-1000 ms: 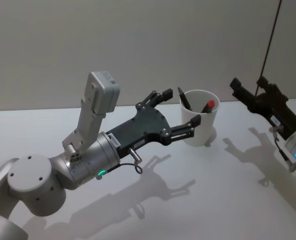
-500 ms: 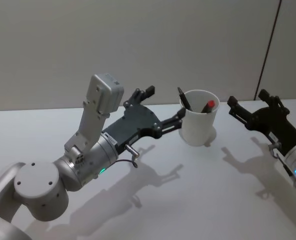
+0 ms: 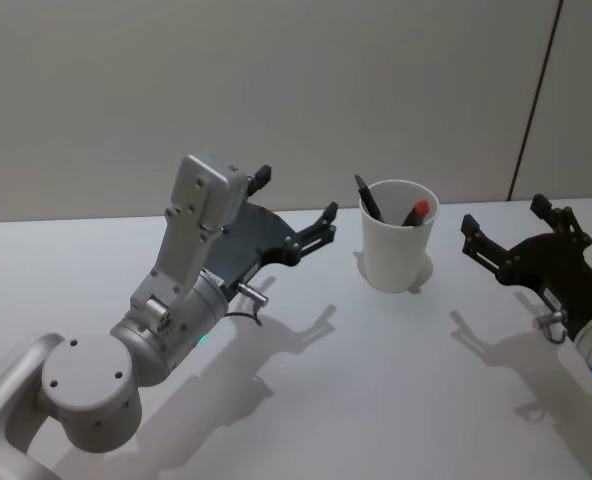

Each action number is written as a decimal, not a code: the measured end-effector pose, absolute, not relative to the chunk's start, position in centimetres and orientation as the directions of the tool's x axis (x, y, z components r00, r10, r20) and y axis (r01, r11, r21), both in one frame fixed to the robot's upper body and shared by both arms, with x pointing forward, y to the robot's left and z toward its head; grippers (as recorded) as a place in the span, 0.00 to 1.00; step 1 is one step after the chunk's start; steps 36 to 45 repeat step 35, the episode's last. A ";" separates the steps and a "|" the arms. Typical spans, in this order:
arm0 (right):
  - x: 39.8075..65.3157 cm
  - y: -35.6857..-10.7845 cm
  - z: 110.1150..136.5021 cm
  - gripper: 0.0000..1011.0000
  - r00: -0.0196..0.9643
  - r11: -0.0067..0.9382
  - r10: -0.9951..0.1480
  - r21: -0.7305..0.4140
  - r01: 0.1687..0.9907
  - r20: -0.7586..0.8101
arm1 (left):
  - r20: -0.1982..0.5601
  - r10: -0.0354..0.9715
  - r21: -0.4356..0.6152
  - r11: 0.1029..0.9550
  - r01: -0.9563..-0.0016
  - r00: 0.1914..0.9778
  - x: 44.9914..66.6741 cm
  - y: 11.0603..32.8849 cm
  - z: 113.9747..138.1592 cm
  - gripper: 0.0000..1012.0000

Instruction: Place the pen into the pen holder.

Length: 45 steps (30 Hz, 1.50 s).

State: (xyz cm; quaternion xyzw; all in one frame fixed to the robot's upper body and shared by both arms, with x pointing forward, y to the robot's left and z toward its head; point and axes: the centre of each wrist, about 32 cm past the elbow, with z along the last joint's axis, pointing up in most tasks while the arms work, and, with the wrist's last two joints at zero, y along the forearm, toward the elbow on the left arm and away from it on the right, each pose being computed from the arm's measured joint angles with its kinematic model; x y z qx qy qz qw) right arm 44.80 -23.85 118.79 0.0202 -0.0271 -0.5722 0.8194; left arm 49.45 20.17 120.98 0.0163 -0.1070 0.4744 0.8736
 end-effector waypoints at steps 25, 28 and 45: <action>44.3 -23.7 118.9 0.99 0.333 0.335 -0.942 0.060 0.940 0.043 | 0.242 0.882 -0.085 0.435 -0.897 0.405 49.2 19.8 120.4 0.99; 44.3 -23.7 118.9 0.99 0.333 0.335 -0.942 0.060 0.940 0.043 | 0.242 0.882 -0.085 0.435 -0.897 0.405 49.2 19.8 120.4 0.99; 44.3 -23.7 118.9 0.99 0.333 0.335 -0.942 0.060 0.940 0.043 | 0.243 0.882 -0.086 0.434 -0.897 0.404 49.2 19.8 120.4 0.99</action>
